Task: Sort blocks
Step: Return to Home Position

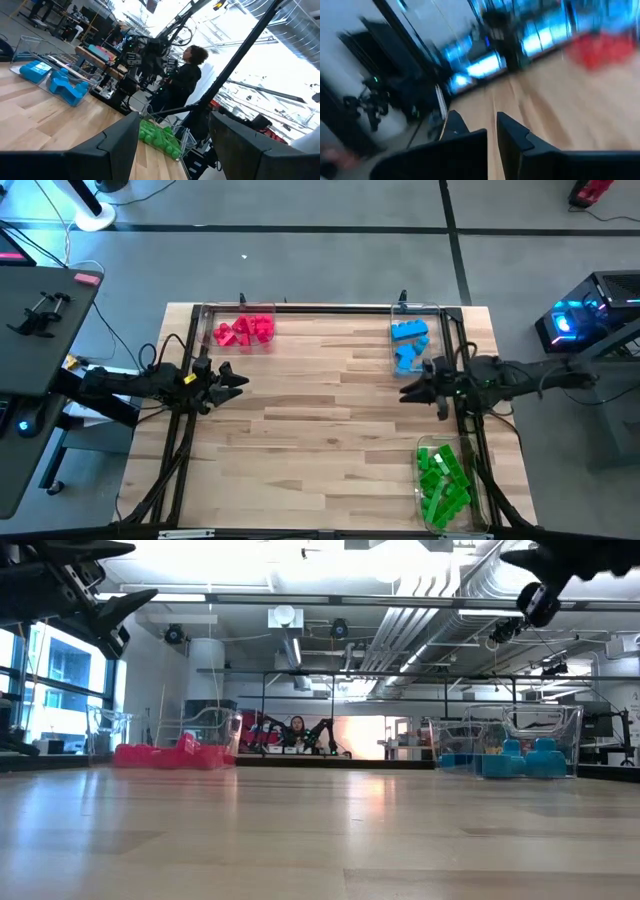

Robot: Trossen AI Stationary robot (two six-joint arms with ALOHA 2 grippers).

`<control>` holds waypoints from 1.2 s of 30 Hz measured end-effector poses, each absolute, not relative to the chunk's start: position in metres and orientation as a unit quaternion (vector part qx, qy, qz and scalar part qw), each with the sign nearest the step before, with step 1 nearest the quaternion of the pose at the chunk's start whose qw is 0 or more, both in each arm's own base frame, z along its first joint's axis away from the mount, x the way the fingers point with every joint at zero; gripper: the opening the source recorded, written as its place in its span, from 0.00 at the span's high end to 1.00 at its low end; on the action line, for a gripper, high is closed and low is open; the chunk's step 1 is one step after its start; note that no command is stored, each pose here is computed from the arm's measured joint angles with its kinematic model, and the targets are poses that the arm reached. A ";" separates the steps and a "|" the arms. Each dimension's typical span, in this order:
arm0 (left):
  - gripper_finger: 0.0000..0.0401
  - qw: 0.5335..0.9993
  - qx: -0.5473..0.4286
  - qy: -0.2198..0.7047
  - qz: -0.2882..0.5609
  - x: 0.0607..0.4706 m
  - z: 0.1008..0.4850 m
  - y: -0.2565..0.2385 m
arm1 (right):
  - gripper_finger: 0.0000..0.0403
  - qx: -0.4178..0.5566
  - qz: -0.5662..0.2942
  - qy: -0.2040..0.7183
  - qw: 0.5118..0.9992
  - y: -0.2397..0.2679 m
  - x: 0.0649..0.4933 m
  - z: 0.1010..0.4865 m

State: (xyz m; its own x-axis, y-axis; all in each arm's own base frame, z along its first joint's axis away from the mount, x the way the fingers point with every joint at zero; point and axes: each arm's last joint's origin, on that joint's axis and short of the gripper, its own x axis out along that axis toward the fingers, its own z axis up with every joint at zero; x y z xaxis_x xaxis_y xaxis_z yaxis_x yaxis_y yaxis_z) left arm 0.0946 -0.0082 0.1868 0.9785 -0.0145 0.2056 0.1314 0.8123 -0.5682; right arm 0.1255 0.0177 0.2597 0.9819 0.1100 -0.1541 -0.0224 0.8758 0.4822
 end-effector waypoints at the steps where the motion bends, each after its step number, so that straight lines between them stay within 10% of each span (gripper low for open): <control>1: 0.43 0.947 -0.304 -0.096 -0.039 0.095 0.187 -0.008 | 0.99 0.232 0.038 0.056 0.970 0.016 0.124 0.254; 29: 0.43 0.947 -0.304 -0.096 -0.038 0.095 0.187 -0.008 | 1.00 0.147 0.080 -0.010 0.986 -0.004 0.107 0.172; 36: 0.43 0.947 -0.304 -0.096 -0.038 0.095 0.187 -0.008 | 1.00 0.303 0.011 0.075 0.950 -0.007 0.108 0.156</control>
